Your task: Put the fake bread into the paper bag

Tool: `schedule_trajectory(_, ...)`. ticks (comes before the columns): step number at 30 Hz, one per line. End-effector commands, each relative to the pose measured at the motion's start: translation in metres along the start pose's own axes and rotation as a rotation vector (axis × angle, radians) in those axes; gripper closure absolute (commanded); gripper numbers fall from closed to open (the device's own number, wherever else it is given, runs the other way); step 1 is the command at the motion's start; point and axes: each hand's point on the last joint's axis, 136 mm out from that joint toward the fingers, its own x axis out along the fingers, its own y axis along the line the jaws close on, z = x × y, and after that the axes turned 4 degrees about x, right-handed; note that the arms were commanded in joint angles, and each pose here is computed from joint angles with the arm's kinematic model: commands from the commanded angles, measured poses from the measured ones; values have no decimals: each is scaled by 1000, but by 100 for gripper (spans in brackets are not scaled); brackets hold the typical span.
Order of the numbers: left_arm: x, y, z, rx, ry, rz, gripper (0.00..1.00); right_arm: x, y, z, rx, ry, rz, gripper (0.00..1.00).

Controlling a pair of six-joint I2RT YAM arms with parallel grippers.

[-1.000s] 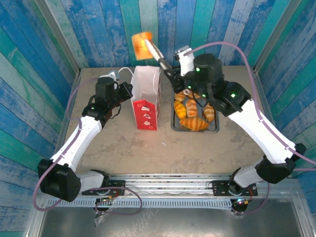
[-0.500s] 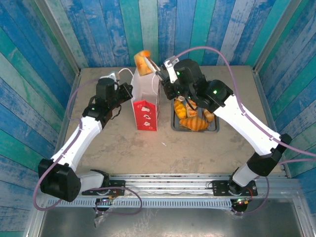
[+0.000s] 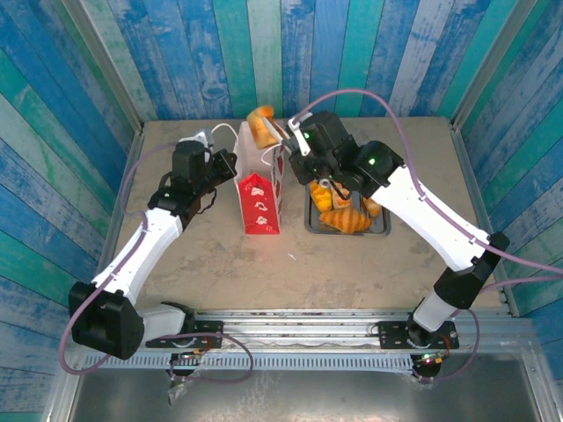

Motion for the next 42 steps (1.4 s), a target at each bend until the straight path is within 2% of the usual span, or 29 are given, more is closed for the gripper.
schedule_trajectory(1,-4,-11,5,3,-16,-46,100,-18,-2,24,-21,-65,-3,90)
schedule_trajectory(6,-6,-13,5,7,-15,-51,100,-30,5,48,-28,-129,35,90)
schedule_trajectory(10,-7,-14,5,10,-14,-55,100,-23,9,51,-33,-132,43,90)
schedule_trajectory(21,-10,-15,6,7,-18,-58,100,8,17,33,-41,-48,50,90)
schedule_trajectory(35,-10,-10,7,-21,-36,-39,100,-3,-1,-5,-113,108,-18,90)
schedule_trajectory(38,-9,-10,6,-21,-32,-39,100,-3,-3,-8,-119,120,-28,88)
schedule_trajectory(42,-8,-10,5,-19,-28,-39,100,-1,-5,-11,-124,133,-37,80)
